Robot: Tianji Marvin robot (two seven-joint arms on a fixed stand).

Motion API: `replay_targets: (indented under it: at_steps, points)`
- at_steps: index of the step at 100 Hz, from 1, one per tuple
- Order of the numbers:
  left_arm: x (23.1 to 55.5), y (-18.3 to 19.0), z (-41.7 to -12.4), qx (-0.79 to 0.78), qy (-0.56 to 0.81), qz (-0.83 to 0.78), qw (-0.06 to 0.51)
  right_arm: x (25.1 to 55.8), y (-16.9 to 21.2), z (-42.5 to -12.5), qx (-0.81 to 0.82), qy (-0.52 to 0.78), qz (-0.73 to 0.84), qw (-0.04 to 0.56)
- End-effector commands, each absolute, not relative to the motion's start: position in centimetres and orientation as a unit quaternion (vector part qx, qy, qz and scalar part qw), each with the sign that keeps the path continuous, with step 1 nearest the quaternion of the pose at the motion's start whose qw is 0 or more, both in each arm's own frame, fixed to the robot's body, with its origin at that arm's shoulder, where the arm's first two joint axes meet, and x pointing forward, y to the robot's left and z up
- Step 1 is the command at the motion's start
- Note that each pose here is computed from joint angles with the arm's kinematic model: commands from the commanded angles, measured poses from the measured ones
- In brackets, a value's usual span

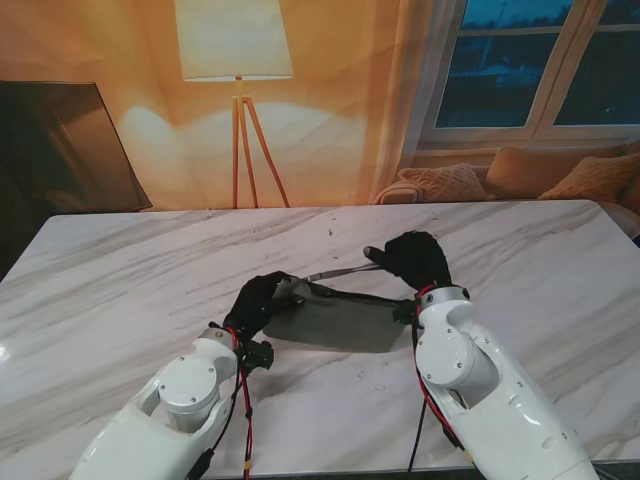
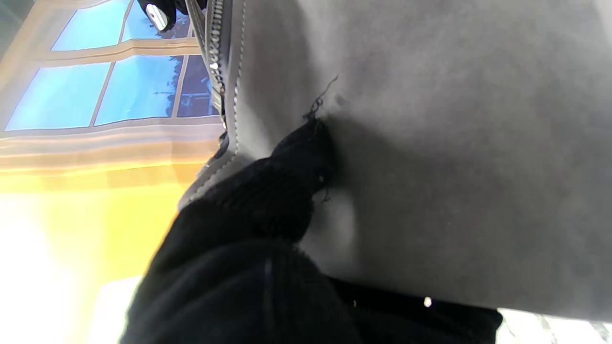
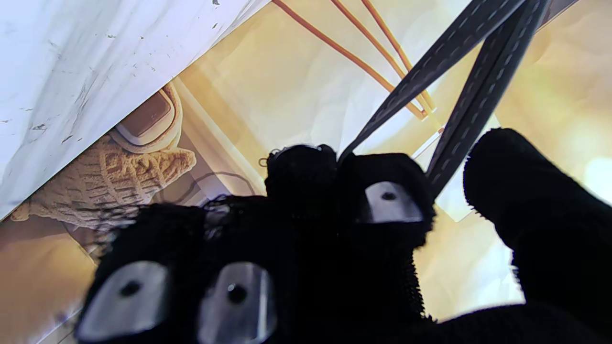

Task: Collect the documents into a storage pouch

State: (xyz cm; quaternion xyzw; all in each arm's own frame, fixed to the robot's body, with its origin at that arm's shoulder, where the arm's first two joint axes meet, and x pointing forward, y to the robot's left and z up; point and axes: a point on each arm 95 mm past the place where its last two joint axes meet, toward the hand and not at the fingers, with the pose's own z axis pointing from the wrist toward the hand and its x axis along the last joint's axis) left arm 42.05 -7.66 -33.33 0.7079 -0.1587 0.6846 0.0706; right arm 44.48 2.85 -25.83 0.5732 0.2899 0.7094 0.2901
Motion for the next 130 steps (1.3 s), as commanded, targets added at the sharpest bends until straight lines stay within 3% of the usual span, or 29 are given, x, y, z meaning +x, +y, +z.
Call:
replay_targets:
  at_steps: [1,47,130]
  points:
    - [42.1,-7.0,-33.5,0.712,-0.152,0.682,0.065,44.6,1.9,-25.5,0.577,0.284,0.705,0.3]
    - [42.0,-7.0,-33.3,0.697,-0.216,0.682,0.058,43.4,5.2,-26.3,0.585,0.315,0.711,0.233]
    - [41.7,-6.1,-32.0,0.68,-0.209,0.698,0.085,43.0,6.0,-27.1,0.6,0.318,0.699,0.225]
